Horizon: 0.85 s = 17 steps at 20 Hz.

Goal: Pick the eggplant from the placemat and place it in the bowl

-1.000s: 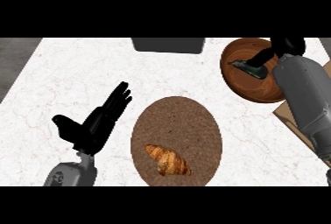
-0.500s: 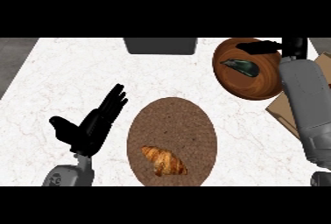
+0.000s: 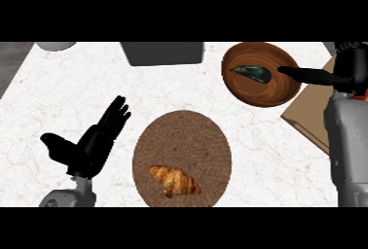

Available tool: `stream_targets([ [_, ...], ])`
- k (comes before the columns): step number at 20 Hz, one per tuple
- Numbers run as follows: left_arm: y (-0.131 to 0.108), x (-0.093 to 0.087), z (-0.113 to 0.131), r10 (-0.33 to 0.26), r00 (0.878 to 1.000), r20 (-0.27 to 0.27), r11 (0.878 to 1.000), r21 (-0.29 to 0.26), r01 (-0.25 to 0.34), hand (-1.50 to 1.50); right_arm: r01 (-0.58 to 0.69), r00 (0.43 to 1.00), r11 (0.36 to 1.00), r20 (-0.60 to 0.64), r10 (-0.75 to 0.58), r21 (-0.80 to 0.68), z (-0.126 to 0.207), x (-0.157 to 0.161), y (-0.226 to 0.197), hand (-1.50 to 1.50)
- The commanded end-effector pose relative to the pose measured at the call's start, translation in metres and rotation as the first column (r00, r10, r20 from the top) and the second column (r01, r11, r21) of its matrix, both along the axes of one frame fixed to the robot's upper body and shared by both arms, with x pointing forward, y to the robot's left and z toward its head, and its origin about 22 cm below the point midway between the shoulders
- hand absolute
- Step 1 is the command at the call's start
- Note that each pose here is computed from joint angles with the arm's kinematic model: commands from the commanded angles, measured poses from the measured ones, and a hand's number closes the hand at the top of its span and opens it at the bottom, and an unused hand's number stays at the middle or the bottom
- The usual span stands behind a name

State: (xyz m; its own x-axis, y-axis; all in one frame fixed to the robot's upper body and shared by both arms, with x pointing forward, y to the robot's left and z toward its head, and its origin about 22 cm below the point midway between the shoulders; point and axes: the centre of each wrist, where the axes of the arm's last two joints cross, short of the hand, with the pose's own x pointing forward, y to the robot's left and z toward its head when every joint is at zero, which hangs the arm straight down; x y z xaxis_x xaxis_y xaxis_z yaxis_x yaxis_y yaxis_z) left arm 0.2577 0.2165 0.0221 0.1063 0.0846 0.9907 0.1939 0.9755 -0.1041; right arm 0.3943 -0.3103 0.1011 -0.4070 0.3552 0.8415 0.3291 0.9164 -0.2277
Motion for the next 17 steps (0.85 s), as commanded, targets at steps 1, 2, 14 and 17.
stream_targets([
  [1, 0.003, -0.008, -0.009, 0.042, 0.999, -0.018, 0.999, 0.004, -0.042, 0.00, -0.077, 0.995, 0.997, 0.070, 0.077, 0.008, -0.015, -0.044, -0.007, -1.50],
  [2, 0.009, -0.007, 0.000, 0.046, 0.999, -0.018, 0.999, 0.003, -0.046, 0.00, -0.078, 0.993, 0.997, 0.086, 0.077, 0.008, -0.020, -0.061, -0.022, -1.50],
  [14, 0.026, -0.014, 0.006, 0.081, 0.997, 0.011, 0.997, 0.009, -0.081, 0.00, -0.124, 0.992, 0.992, -0.013, 0.124, -0.001, -0.097, -0.289, -0.051, 1.50],
  [17, 0.014, -0.012, 0.001, 0.064, 0.998, 0.007, 0.998, -0.004, -0.064, 0.00, -0.212, 0.971, 0.977, -0.108, 0.213, 0.013, -0.117, -0.344, -0.039, 1.50],
])
